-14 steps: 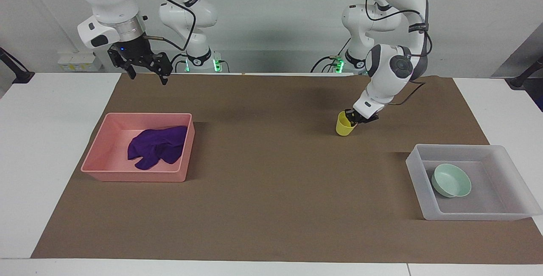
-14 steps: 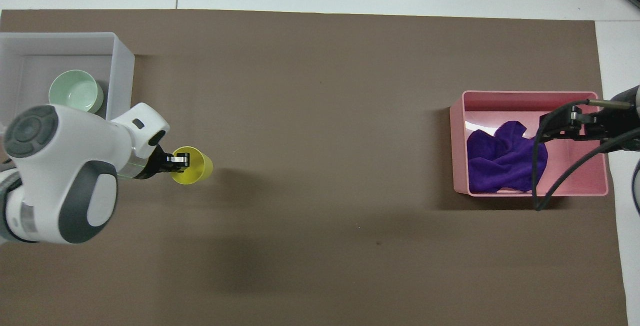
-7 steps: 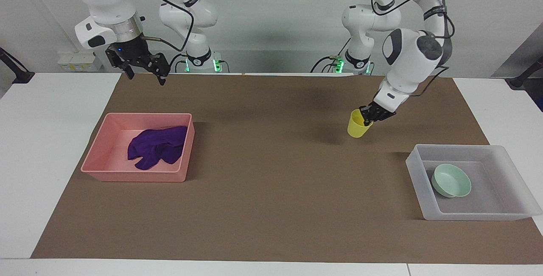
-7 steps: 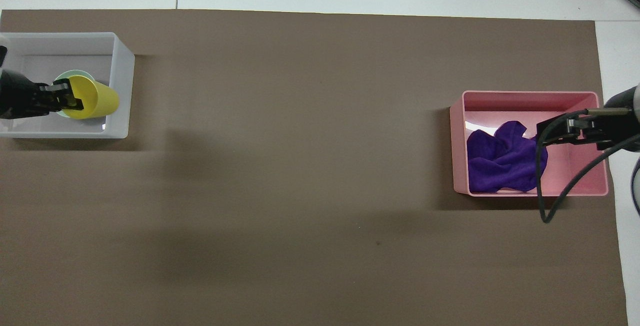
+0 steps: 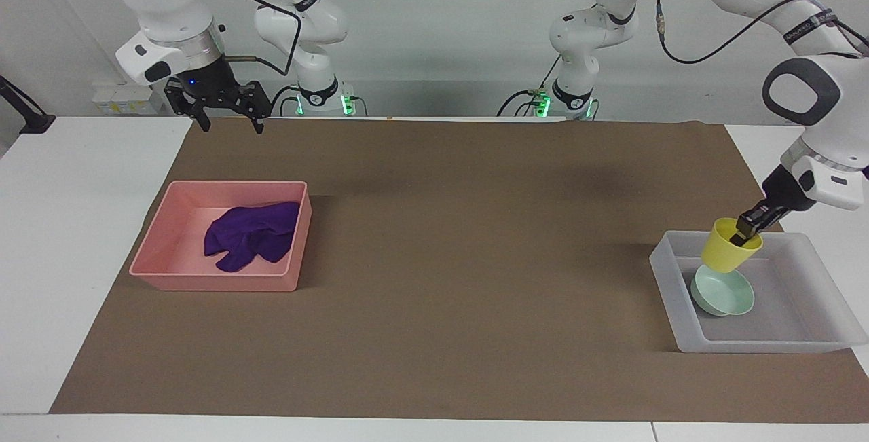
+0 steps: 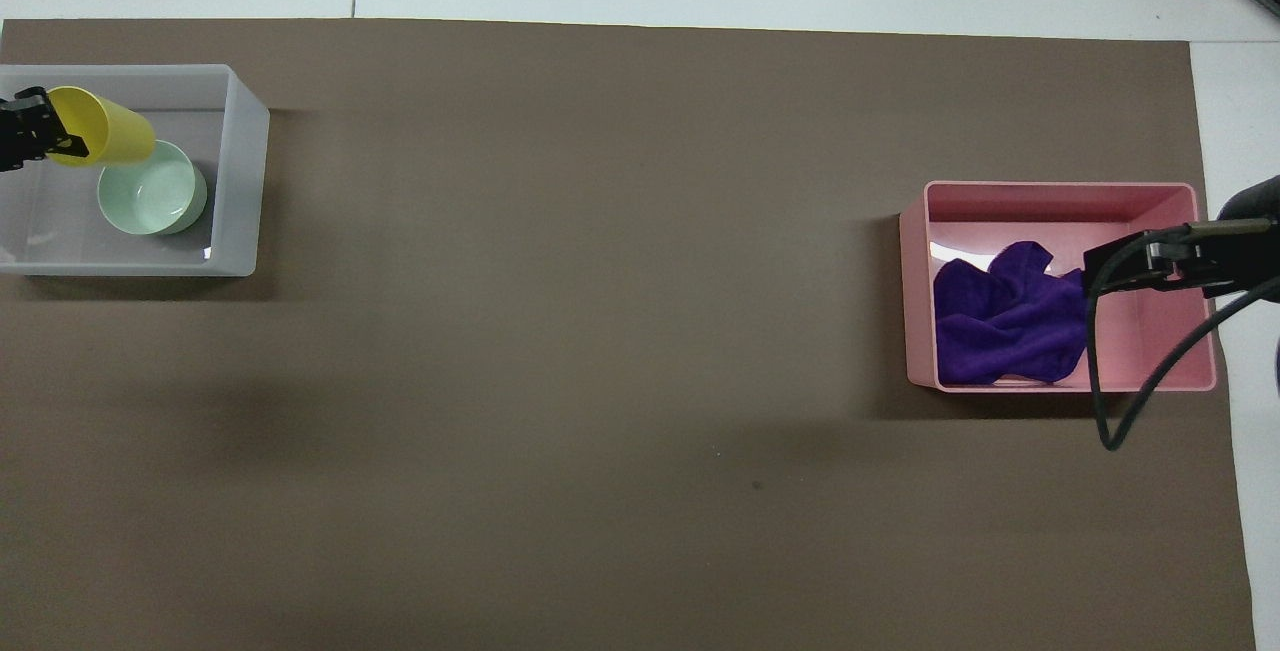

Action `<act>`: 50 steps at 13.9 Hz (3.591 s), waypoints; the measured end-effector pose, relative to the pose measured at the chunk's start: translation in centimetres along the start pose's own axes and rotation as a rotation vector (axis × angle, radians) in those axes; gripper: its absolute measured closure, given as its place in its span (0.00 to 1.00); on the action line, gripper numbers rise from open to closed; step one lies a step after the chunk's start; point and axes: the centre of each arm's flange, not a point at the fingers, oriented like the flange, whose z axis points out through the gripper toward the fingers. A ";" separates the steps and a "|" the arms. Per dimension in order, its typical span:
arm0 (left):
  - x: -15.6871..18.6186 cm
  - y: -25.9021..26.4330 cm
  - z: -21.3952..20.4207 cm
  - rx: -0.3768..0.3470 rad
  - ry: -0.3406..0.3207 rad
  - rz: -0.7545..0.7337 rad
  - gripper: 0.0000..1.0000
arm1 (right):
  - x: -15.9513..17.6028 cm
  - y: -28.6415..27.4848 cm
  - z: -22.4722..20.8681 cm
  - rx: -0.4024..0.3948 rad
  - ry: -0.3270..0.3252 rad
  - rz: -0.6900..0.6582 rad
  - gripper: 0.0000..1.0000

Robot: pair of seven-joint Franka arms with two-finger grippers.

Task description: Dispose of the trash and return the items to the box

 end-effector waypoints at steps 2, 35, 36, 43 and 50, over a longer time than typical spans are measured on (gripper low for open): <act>0.3 -0.2 0.5 0.000 0.000 -0.003 0.97 | 0.0 0.0 0.0 0.000 -0.001 0.000 0.00; -2.9 6.7 -8.4 0.130 -0.060 0.366 0.00 | 0.0 0.0 0.0 0.000 -0.001 0.000 0.00; -4.7 8.8 -10.0 0.132 -0.081 0.396 0.00 | 0.0 0.0 0.0 0.000 -0.001 0.000 0.00; -10.1 10.2 -17.1 0.173 -0.151 0.423 0.00 | 0.0 0.0 0.0 0.000 -0.001 0.000 0.00; -13.4 15.7 -15.5 0.252 -0.198 0.508 0.00 | 0.0 0.0 0.0 0.000 -0.001 0.000 0.00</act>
